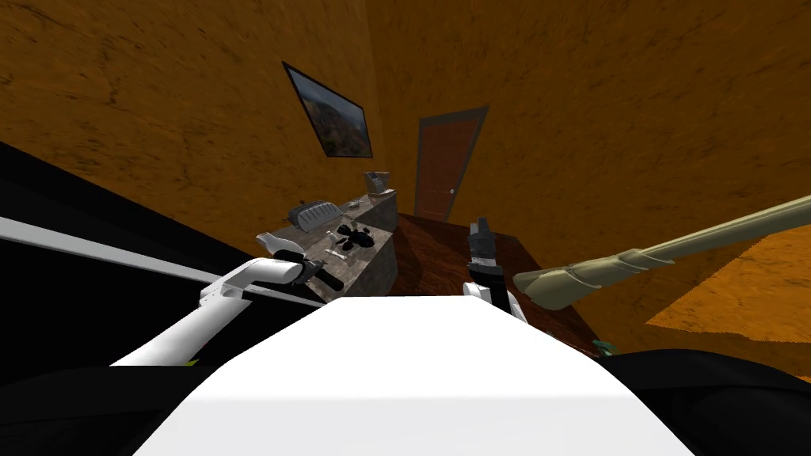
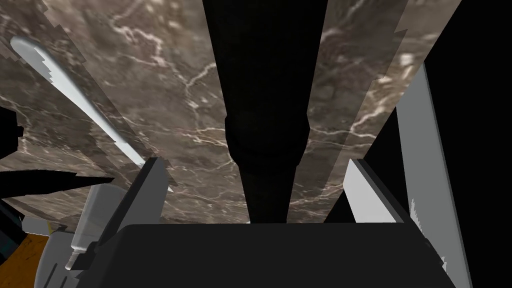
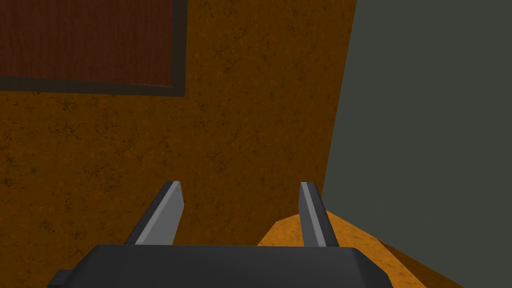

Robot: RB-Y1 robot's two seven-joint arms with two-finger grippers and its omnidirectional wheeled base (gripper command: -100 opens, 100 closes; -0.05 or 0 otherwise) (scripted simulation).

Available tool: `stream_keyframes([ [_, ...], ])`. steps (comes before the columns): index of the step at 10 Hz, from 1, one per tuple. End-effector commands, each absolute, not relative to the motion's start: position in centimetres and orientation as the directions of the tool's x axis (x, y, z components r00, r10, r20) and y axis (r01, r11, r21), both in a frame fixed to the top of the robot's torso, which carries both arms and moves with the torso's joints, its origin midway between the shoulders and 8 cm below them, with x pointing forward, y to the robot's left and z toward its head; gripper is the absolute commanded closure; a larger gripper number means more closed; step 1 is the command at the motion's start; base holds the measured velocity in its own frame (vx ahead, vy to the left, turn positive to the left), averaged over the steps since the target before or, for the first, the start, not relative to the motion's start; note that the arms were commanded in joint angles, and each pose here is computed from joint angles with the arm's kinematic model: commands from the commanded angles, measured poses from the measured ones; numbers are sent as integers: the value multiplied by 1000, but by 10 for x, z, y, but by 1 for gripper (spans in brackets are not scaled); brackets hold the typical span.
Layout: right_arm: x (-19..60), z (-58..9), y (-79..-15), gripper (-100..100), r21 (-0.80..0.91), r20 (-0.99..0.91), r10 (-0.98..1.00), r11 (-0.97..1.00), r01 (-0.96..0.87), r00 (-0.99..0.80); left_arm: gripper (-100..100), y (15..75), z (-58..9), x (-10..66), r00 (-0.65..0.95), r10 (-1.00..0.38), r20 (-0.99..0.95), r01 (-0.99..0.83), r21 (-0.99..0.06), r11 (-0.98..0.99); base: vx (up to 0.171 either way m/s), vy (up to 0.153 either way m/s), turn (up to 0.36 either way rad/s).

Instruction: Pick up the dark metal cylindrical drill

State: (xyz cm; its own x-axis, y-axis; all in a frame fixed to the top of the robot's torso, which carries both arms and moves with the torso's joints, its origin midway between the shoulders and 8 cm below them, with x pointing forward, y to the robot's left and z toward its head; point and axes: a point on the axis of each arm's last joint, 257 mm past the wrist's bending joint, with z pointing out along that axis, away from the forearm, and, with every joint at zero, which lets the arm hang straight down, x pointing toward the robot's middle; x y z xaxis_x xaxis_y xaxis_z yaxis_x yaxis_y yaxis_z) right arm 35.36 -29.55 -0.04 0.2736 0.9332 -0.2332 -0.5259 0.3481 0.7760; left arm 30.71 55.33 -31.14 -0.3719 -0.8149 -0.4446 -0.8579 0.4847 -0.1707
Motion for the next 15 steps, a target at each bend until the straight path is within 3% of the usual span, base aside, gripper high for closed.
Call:
stream_keyframes([
  [1, 354, 0, -295, 0, 776, -233, 933, 348, -526, 274, -100, 548, -315, 303, -397, -820, -412, -861, -142, 488, -1, 39, -50],
  [4, 354, 0, -295, 0, 776, -233, 933, 348, -526, 274, -100, 544, -318, 301, -412, -824, -389, -861, -127, 492, -8, 20, -39],
  [5, 354, 0, -295, 0, 776, -233, 933, 348, -526, 274, 0, 543, -318, 301, -415, -824, -387, -862, -124, 492, 0, 0, 0],
  [6, 354, 0, -295, 0, 776, -233, 933, 348, -526, 274, -100, 550, -320, 300, -422, -823, -380, -857, -128, 499, 53, -54, 169],
  [15, 354, 0, -296, 0, 776, -233, 933, 348, -526, 274, -100, 570, -327, 295, -503, -779, -374, -808, -118, 578, 67, -50, 100],
])
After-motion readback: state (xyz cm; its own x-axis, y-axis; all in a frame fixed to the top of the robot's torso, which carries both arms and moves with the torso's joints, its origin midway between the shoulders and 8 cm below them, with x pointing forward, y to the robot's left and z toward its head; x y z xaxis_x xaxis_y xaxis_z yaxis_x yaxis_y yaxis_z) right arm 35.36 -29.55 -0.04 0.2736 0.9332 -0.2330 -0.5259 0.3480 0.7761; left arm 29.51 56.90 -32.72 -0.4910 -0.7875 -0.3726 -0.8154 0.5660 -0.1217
